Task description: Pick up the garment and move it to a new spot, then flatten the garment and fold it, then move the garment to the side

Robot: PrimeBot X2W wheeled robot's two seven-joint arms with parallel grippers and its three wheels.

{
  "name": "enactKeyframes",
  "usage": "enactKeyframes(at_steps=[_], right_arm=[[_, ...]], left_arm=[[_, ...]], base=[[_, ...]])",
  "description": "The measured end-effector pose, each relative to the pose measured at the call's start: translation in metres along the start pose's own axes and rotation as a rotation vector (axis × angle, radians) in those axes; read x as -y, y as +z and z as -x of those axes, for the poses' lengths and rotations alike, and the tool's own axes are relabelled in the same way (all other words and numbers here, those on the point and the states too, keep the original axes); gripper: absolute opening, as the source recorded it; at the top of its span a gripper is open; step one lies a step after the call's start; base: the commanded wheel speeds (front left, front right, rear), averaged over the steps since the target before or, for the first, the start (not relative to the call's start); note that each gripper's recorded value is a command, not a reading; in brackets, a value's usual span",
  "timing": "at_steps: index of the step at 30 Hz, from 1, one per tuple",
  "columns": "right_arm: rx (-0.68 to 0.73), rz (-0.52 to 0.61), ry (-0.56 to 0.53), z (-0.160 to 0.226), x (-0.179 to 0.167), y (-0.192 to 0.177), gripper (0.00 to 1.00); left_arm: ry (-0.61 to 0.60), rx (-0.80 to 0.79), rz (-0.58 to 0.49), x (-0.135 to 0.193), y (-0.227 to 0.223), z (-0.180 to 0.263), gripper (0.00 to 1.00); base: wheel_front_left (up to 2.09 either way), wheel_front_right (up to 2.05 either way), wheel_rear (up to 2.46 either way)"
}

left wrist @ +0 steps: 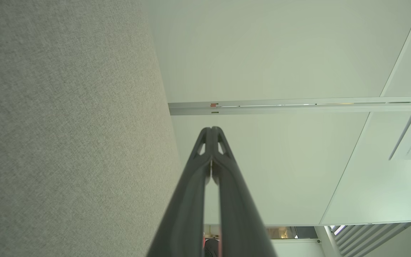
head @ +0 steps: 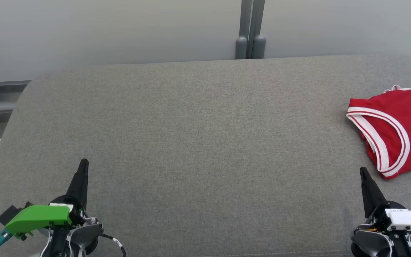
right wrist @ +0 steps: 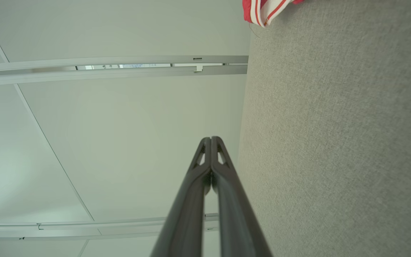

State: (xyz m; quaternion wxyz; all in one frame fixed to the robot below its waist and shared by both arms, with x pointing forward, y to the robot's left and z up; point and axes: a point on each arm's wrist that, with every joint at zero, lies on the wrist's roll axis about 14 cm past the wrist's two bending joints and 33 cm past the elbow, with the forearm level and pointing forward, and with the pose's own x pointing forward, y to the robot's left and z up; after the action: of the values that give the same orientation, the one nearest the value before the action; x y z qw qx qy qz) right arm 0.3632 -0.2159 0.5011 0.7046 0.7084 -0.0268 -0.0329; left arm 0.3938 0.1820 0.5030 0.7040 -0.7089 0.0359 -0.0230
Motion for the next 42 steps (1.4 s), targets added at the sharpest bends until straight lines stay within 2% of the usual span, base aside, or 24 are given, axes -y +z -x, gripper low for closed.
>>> enactKeyframes(at_steps=[42], right_arm=[[0.000, 0.000, 0.000, 0.0000, 0.0000, 0.0000, 0.00]], left_arm=[[0.000, 0.000, 0.000, 0.0001, -0.0001, 0.0000, 0.00]], base=[[0.00, 0.00, 0.00]])
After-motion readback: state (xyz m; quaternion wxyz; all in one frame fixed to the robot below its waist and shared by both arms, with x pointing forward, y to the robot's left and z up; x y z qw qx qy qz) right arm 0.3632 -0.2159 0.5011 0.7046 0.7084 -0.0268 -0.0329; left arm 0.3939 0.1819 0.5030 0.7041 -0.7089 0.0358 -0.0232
